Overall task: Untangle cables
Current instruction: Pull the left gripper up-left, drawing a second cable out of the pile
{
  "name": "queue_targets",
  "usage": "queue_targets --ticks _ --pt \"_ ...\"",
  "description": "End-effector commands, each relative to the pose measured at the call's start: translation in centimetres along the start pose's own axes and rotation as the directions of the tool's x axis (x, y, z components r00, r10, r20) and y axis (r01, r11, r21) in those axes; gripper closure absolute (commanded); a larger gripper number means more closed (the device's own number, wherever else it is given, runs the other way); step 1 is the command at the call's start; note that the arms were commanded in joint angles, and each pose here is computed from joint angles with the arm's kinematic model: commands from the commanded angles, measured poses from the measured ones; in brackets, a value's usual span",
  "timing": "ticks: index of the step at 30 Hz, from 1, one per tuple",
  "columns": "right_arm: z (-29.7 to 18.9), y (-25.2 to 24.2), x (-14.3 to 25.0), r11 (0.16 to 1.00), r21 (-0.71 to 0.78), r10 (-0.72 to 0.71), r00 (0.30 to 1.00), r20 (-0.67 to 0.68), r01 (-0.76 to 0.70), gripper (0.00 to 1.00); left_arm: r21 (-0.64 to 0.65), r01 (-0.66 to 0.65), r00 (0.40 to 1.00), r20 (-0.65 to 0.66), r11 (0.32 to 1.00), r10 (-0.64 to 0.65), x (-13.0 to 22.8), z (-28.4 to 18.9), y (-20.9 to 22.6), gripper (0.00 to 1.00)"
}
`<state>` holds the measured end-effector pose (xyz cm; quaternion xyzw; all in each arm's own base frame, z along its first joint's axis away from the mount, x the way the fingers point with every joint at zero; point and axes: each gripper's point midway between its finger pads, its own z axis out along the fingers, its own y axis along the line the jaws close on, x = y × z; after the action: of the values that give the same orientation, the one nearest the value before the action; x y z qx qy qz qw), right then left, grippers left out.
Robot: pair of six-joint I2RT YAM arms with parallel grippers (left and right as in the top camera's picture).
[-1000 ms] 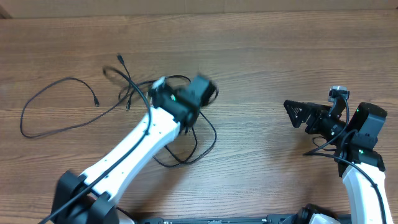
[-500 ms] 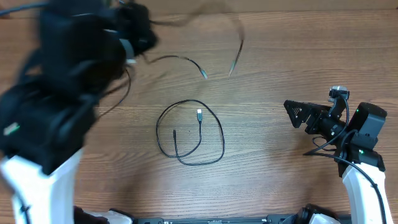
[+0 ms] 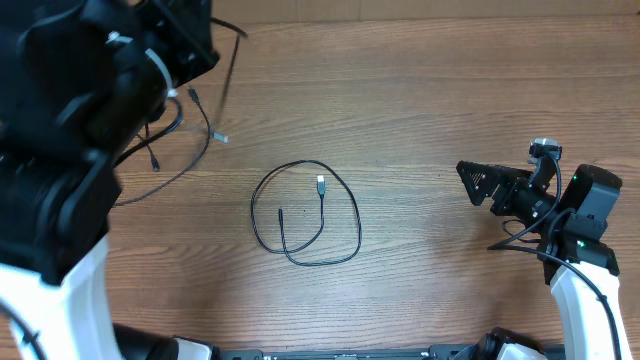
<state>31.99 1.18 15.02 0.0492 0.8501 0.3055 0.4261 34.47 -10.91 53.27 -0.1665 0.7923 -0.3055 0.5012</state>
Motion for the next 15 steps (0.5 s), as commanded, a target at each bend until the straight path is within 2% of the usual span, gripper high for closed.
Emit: queue_targets --ticks 1,7,15 --pt "-0.1 -0.2 -0.5 1.0 0.008 -0.014 1.0 0.013 0.014 0.0 0.001 -0.015 0.998 -0.064 1.0 0.015 1.0 2.7 0.3 0.96" --pt "-0.1 -0.2 -0.5 1.0 0.012 -0.014 1.0 0.014 0.014 0.0 0.036 0.001 0.989 -0.145 0.999 0.004 2.4 6.7 0.0 0.96" --pt "-0.1 -0.2 -0.5 1.0 0.012 -0.012 1.0 0.011 0.012 0.0 0.054 -0.04 0.995 -0.085 0.998 0.045 1.0 14.1 0.9 0.96"
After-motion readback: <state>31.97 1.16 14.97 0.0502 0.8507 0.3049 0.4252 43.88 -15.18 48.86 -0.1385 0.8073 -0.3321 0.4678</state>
